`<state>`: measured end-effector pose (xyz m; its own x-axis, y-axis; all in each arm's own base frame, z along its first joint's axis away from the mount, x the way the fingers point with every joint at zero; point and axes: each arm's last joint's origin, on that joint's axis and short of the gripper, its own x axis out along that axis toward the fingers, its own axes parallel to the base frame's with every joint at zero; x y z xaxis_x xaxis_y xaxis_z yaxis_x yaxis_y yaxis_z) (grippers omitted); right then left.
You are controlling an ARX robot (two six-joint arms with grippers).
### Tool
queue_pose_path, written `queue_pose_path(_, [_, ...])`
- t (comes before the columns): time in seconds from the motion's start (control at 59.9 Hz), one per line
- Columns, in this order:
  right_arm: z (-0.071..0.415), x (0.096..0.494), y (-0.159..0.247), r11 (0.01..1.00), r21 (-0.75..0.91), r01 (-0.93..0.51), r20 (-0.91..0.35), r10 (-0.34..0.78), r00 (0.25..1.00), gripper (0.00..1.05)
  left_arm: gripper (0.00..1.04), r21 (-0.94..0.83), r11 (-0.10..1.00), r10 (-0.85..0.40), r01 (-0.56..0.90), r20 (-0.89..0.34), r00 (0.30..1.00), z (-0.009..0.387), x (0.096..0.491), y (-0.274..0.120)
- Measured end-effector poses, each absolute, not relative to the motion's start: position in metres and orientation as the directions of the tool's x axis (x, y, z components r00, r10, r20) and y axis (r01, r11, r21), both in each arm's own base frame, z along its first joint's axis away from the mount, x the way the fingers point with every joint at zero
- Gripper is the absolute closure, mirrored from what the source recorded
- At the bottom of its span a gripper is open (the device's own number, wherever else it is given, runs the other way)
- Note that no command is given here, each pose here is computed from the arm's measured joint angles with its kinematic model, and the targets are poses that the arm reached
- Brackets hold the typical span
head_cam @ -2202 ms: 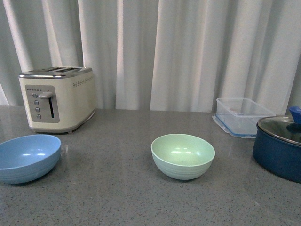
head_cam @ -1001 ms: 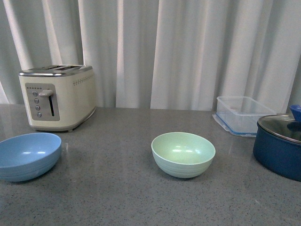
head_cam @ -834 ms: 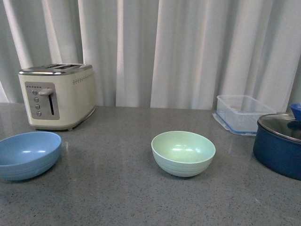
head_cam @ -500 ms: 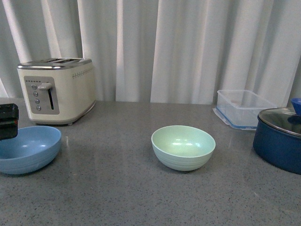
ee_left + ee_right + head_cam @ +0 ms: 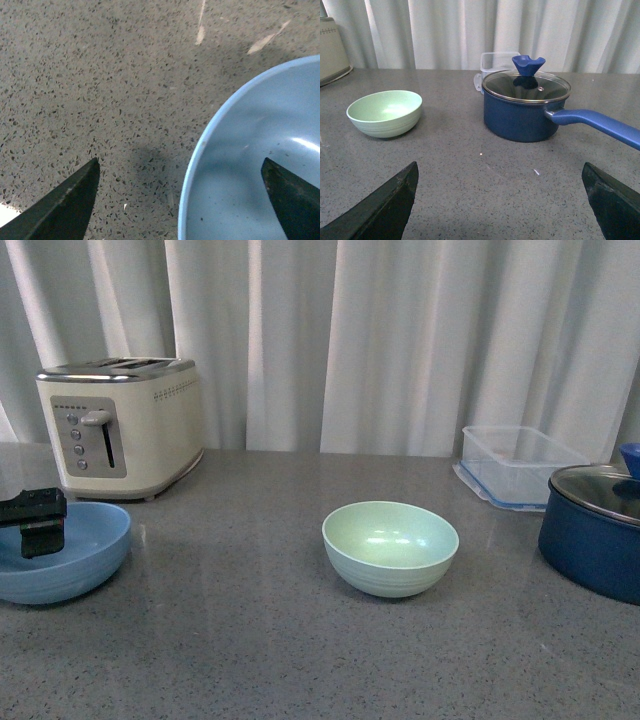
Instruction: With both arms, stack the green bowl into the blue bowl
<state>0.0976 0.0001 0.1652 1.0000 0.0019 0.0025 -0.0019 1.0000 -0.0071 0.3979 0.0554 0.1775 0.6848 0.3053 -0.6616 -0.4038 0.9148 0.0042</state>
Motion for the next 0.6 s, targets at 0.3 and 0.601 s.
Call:
queue_pose_path(0.3, [0.165, 0.098, 0.000, 1.000, -0.007, -0.002, 0.002, 0.002, 1.000, 0.10, 0.67, -0.003, 0.918, 0.294, -0.396, -0.664, 0.687, 0.175, 0.399, 0.053])
queue_pose_path(0.601, [0.165, 0.098, 0.000, 1.000, -0.007, -0.002, 0.002, 0.002, 1.000, 0.10, 1.00, -0.029, 0.910, 0.300, -0.413, -0.642, 0.705, 0.188, 0.398, 0.050])
